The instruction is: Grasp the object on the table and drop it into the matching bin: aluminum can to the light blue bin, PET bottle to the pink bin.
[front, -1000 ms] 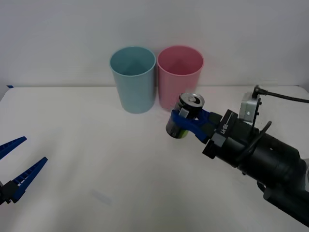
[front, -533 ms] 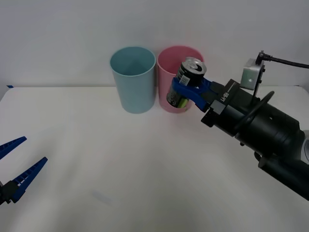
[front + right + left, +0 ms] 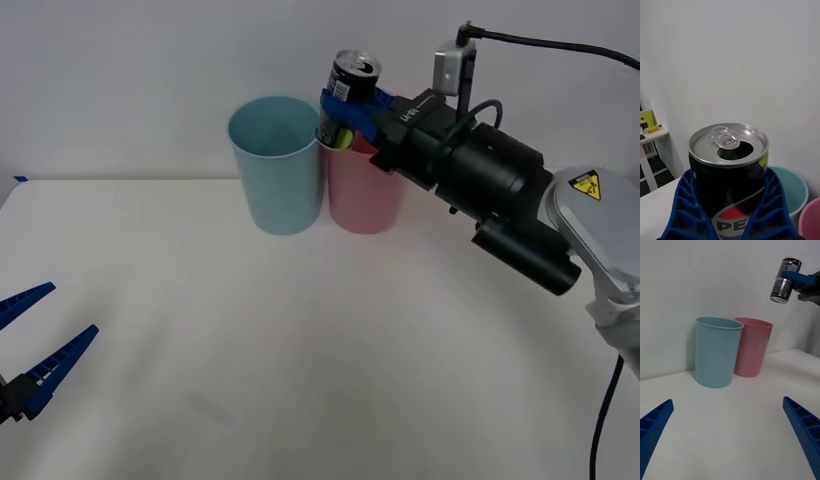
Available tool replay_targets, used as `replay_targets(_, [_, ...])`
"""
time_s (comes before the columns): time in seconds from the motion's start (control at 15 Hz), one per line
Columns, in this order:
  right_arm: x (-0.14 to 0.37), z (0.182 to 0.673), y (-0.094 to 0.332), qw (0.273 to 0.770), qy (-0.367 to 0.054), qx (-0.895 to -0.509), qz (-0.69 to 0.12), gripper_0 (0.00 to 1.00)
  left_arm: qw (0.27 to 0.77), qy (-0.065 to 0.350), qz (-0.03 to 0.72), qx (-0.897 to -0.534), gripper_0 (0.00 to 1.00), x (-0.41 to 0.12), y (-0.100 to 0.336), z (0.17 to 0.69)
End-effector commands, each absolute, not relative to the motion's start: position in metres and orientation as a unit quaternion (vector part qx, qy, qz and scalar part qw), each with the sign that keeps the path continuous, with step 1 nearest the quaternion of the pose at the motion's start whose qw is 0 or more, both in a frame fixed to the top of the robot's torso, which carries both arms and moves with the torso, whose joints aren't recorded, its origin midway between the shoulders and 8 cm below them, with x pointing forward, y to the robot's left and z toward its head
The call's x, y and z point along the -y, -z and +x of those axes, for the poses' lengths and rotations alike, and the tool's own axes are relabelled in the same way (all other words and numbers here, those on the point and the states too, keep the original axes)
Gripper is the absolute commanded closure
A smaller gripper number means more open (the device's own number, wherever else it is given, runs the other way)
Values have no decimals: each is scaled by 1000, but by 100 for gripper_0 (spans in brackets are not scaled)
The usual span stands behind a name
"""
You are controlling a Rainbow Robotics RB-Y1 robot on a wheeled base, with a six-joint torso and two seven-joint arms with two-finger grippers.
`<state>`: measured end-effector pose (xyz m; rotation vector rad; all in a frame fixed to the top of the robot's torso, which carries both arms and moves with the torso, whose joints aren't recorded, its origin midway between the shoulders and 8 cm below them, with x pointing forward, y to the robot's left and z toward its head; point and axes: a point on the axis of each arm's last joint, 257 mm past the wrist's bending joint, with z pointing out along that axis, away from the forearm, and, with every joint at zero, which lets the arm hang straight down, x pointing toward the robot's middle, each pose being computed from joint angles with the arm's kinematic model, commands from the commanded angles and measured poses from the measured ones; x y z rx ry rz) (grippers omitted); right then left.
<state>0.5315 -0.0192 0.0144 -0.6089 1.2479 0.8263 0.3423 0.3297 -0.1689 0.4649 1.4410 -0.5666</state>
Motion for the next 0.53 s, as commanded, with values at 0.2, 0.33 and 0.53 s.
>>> replay_targets(0.2, [-24,588,-18,684,-361,-577,-264,100,691,253,208,-645,0,-330,169,342])
replay_targets(0.33, [-41,606,-19,680,-360,-585,-257,100,691,253,208,-645,0,-330,169,342])
replay_targets(0.53, [-59,629,-18,684,-344,-598,-238,100,691,253,208,-645,0,-330,169,342])
